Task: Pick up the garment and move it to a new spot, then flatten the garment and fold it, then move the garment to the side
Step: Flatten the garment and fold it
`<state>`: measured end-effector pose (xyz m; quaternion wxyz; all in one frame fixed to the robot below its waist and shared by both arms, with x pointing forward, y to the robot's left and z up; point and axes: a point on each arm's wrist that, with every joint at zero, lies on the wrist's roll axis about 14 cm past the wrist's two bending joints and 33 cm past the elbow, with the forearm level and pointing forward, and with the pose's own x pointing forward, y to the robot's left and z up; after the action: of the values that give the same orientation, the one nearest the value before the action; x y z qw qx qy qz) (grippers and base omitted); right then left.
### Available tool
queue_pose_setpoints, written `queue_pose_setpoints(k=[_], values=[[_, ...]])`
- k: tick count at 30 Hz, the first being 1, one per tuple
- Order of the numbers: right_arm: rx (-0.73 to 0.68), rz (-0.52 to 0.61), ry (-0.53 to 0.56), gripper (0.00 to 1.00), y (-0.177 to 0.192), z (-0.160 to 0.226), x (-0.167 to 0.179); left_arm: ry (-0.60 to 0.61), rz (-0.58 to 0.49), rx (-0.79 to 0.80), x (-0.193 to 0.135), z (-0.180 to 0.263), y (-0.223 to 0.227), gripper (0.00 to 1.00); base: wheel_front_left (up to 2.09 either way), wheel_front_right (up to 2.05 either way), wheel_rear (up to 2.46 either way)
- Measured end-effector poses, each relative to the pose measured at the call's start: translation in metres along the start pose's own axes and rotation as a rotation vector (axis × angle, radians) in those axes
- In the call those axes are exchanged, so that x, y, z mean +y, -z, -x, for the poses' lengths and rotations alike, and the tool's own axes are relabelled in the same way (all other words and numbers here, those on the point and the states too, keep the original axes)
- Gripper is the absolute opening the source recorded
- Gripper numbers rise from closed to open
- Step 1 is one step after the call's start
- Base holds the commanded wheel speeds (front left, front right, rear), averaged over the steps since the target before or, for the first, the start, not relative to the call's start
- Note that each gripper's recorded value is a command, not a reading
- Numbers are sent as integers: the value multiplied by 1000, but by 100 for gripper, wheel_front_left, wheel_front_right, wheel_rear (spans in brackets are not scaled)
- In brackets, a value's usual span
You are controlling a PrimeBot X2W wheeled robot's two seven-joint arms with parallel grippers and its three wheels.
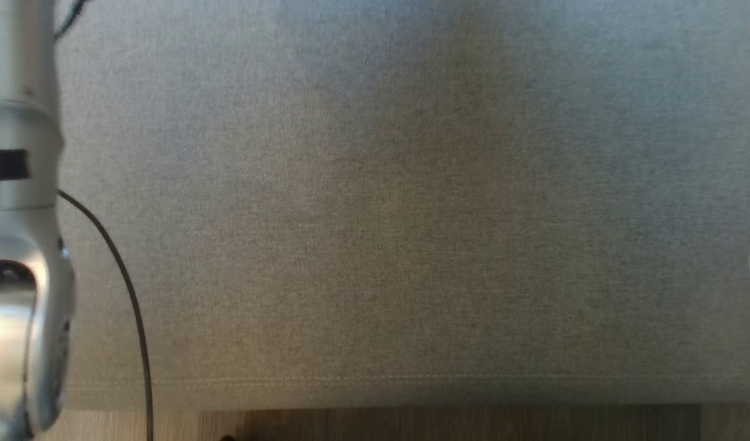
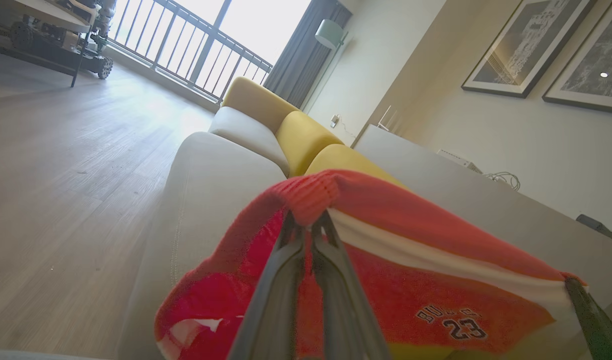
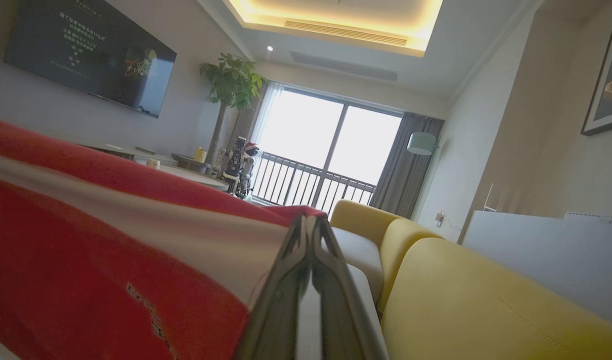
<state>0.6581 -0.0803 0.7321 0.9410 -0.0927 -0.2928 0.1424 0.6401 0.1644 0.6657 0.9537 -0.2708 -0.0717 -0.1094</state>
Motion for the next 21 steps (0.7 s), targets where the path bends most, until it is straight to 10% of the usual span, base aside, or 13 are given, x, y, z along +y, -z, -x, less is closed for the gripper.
queue_pose_setpoints(k=[10, 21], values=[[477, -124, -128, 0, 164, 110, 76, -99, -83, 376, 57, 72, 154, 0, 0, 0, 0], [723, -127, -145, 0, 188, 197, 75, -44, -197, 688, 54, 187, 215, 0, 0, 0, 0]])
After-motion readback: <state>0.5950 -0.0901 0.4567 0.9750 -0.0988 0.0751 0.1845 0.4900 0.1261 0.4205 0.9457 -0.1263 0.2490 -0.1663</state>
